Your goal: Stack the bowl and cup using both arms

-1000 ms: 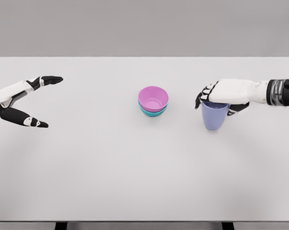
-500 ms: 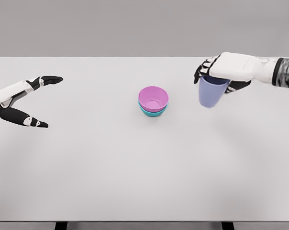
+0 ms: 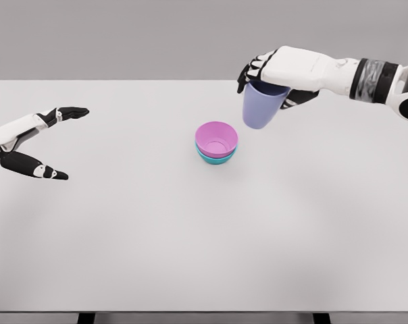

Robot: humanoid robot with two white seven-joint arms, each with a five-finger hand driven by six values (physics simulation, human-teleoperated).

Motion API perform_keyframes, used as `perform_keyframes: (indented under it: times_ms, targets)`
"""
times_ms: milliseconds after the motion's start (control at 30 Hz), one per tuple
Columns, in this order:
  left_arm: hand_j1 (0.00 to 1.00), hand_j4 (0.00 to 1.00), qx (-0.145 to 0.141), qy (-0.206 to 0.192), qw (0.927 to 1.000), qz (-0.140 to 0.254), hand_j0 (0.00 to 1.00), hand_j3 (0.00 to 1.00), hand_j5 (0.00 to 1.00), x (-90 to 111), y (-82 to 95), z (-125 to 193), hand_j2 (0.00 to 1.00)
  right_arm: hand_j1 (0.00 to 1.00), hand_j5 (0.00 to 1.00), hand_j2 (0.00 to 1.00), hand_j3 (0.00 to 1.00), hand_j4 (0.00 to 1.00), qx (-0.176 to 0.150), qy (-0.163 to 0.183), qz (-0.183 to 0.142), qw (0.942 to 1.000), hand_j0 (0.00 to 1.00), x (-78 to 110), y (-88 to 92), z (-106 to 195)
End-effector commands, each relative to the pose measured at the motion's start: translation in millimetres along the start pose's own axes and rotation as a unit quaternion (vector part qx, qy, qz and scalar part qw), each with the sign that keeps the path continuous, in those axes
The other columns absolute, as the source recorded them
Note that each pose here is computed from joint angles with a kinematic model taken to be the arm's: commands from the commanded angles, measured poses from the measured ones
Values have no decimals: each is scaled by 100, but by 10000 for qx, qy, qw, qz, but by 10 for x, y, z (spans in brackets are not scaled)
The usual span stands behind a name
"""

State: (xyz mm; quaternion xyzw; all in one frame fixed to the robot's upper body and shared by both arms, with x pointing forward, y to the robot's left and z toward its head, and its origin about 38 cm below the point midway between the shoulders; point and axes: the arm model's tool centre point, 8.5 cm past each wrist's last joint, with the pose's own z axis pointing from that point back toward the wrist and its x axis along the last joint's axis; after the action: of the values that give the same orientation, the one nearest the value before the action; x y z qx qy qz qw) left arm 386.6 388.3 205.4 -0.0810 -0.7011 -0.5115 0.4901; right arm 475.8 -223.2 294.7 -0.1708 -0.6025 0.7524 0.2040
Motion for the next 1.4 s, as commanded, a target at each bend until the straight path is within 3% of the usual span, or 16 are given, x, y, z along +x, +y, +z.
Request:
perform_keyframes:
  times_ms: [0, 433, 700, 1033, 1133, 1367]
  targets:
    - [100, 100, 24, -5, 10000, 27, 100, 100, 100, 4, 10, 6, 100, 58, 58, 58, 58, 58, -119, -159, -60, 9998, 58, 87, -23, -138]
    - [100, 100, 16, 0, 10000, 38, 100, 100, 100, -4, -4, 6, 100, 58, 58, 58, 58, 58, -279, -556, -59, 9980, 58, 348, -69, -535]
    - [100, 100, 19, 3, 10000, 39, 100, 100, 100, -3, 0, 10, 100, 59, 59, 59, 59, 59, 160, -449, -167, 9987, 59, 296, 215, -682]
    - [100, 100, 13, 0, 10000, 43, 100, 100, 100, -2, -7, 9, 100, 60, 60, 60, 60, 60, 280, -365, -194, 9988, 60, 255, 284, -749]
    - [100, 100, 11, -2, 10000, 42, 100, 100, 100, -3, -11, 5, 100, 61, 61, 61, 61, 61, 518, -358, -174, 9979, 61, 265, 402, -842]
    - [100, 100, 6, -3, 10000, 36, 100, 100, 100, 1, -9, 6, 100, 62, 62, 62, 62, 62, 654, -354, -180, 9971, 62, 264, 479, -866]
